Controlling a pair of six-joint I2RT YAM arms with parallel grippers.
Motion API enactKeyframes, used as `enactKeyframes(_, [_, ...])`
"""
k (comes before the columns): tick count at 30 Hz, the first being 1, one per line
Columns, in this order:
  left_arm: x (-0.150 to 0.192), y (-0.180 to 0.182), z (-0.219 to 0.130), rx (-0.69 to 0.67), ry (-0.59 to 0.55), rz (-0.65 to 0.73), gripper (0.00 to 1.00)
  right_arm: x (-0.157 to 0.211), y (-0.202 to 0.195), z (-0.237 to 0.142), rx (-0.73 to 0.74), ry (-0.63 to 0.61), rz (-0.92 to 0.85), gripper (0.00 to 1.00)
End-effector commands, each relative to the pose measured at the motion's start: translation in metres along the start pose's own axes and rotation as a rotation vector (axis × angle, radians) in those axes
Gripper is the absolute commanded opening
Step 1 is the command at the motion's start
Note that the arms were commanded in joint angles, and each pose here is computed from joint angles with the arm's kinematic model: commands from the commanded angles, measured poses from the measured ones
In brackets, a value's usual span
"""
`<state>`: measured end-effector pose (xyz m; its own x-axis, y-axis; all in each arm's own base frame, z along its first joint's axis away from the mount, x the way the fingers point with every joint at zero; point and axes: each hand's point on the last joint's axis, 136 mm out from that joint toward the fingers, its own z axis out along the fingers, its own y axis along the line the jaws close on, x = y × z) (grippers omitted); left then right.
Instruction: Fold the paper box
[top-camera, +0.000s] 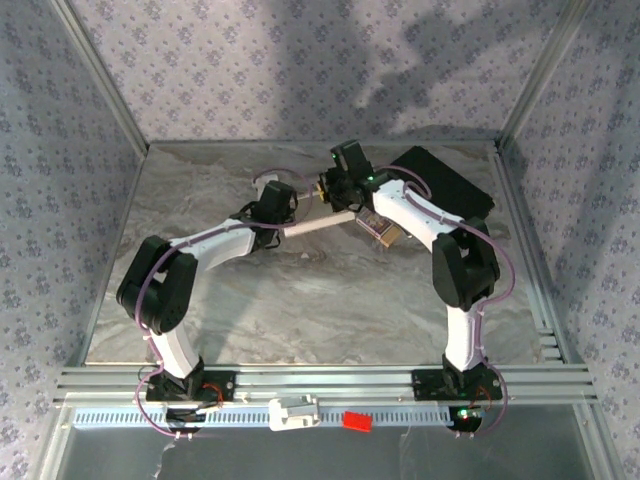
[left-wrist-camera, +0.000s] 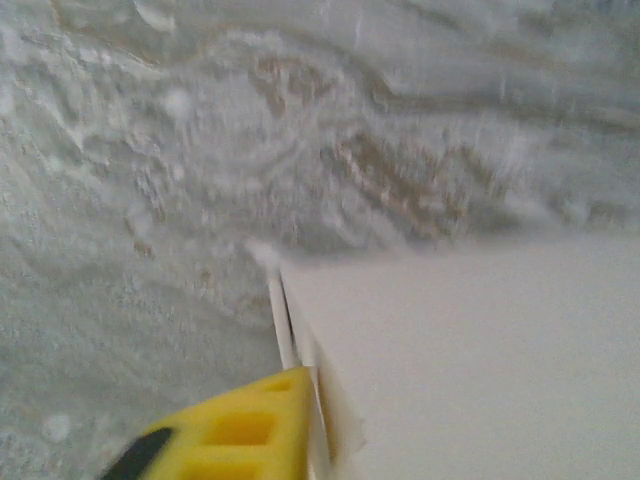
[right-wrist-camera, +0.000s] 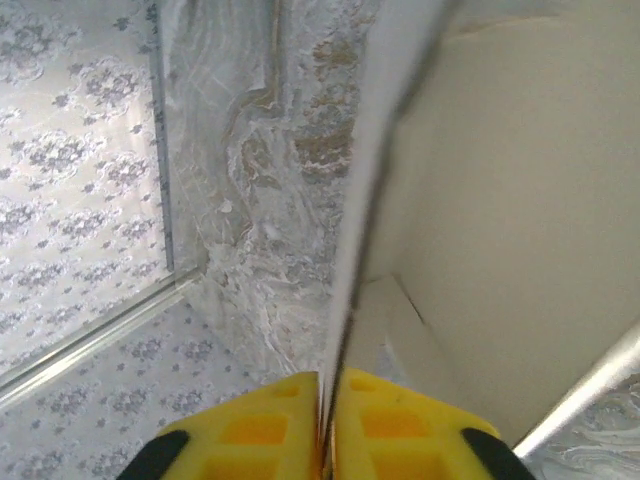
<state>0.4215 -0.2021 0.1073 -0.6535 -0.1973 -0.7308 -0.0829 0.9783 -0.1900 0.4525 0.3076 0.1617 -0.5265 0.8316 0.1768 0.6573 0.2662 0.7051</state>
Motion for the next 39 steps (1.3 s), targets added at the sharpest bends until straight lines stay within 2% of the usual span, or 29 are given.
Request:
enactKeyframes(1, [0.039,0.014,-0.008,-0.027,0.137,0.007,0.32,0.005,-0.024,0.0,0.045,0.032,-0.018,0.08])
enactKeyframes(4, [0.052,0.023,-0.019,-0.016,0.169,-0.029,0.44,0.004,-0.048,0.001,0.074,0.034,-0.058,0.05])
enactKeyframes(8, [0.073,0.024,-0.038,0.045,0.232,-0.054,0.71,-0.002,-0.08,0.01,0.089,0.027,-0.111,0.06])
enactKeyframes(12, [0.082,0.026,-0.058,0.099,0.261,-0.108,0.7,-0.007,-0.093,0.017,0.087,0.03,-0.094,0.06])
enactKeyframes(15, [0.066,0.027,-0.076,0.123,0.234,-0.161,0.68,-0.006,-0.093,0.019,0.109,0.036,-0.099,0.06])
enactKeyframes(18, [0.043,0.034,-0.081,0.139,0.224,-0.293,0.68,-0.001,-0.097,0.022,0.145,0.059,-0.104,0.08])
enactKeyframes(21, [0.027,0.03,-0.074,0.171,0.269,-0.402,0.67,-0.001,-0.103,0.018,0.176,0.047,-0.11,0.14])
enactKeyframes(28, [0.008,0.016,-0.037,0.196,0.336,-0.502,0.63,-0.002,-0.11,0.017,0.209,0.048,-0.111,0.15])
enactKeyframes(32, [0.014,0.001,-0.01,0.253,0.383,-0.533,0.55,-0.001,-0.107,0.018,0.205,0.052,-0.116,0.15])
enactKeyframes(39, [0.029,-0.001,0.001,0.254,0.419,-0.566,0.48,-0.001,-0.103,0.017,0.206,0.063,-0.119,0.15])
